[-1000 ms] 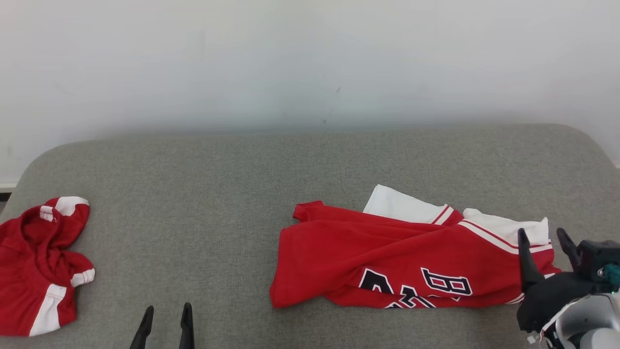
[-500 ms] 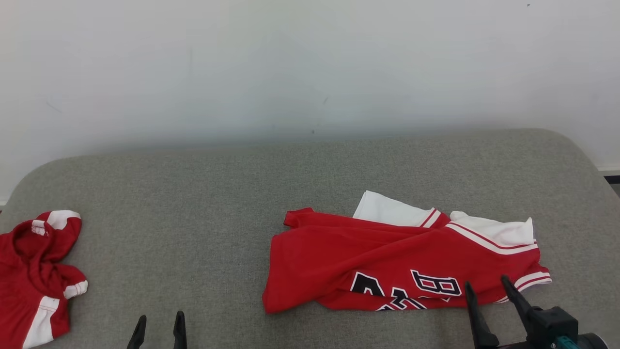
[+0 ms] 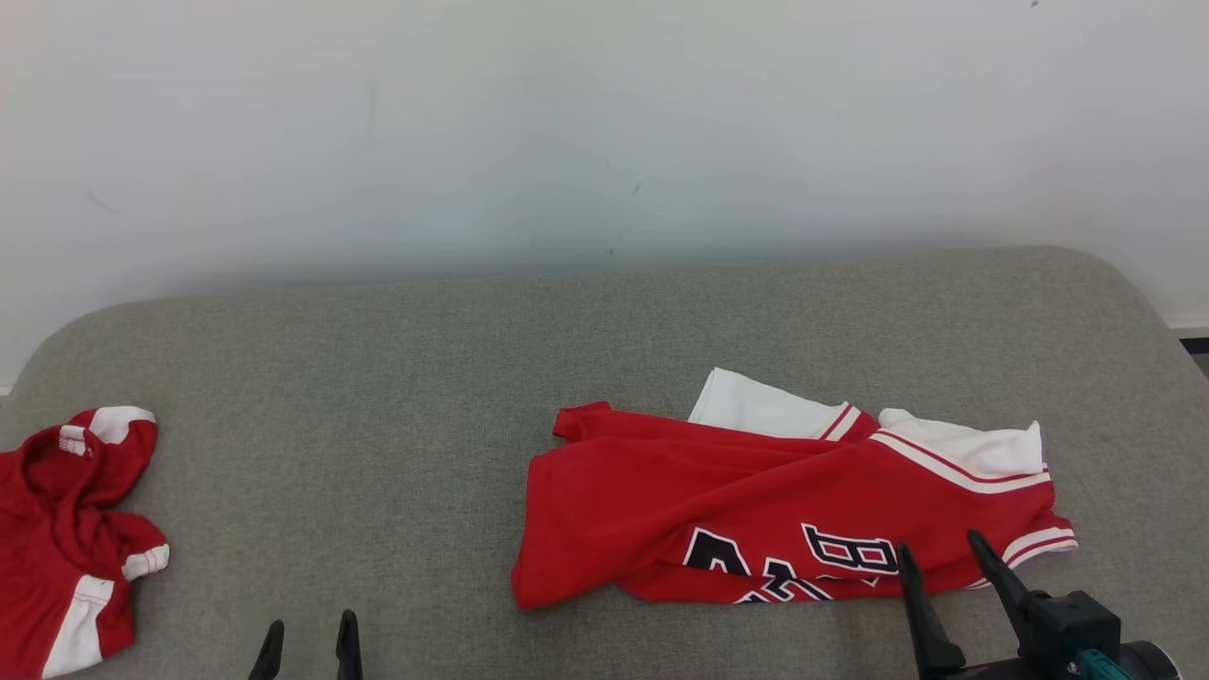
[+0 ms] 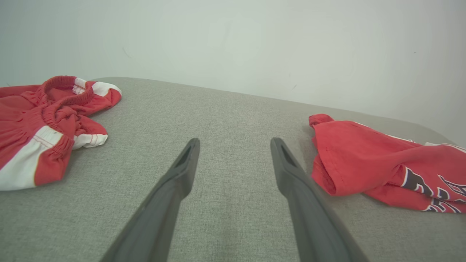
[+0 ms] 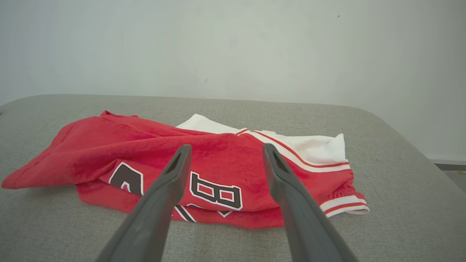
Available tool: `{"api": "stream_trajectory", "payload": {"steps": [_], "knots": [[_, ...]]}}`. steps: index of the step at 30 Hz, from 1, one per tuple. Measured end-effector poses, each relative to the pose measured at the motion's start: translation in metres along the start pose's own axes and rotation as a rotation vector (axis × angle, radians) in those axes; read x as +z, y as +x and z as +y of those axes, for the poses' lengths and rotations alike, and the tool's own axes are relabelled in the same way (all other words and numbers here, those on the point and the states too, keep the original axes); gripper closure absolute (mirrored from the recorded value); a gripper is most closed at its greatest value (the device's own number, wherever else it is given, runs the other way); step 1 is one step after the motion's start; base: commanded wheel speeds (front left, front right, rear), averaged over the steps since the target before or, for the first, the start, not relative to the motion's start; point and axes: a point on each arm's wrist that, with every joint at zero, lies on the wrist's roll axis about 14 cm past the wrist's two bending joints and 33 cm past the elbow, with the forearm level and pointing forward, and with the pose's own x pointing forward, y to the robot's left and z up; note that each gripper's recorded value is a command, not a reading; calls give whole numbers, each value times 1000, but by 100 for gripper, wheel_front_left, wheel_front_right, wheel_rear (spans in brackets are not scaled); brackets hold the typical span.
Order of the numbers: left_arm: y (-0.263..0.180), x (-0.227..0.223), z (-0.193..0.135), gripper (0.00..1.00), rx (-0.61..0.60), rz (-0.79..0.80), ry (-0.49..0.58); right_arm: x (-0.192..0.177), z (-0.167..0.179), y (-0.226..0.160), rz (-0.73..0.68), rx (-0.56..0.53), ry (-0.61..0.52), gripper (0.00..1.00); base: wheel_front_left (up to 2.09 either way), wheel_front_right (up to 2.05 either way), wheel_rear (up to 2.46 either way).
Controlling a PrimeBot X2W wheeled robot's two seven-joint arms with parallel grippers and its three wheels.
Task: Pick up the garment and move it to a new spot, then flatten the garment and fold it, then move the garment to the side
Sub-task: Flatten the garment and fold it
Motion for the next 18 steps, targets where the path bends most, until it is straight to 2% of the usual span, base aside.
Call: {"api": "stream_trajectory", "payload": {"steps": [6, 14, 18], "knots": [[15, -16, -13, 0, -30, 67, -46, -4, 3, 0, 9, 2, 17, 0, 0, 0, 0], [62, -47, -70, 0, -180, 316, -132, -7, 4, -2, 19, -4, 29, 0, 0, 0, 0], [77, -56, -95, 0, -243, 386, -159, -12, -2, -6, 32, -27, 37, 0, 0, 0, 0]]}}
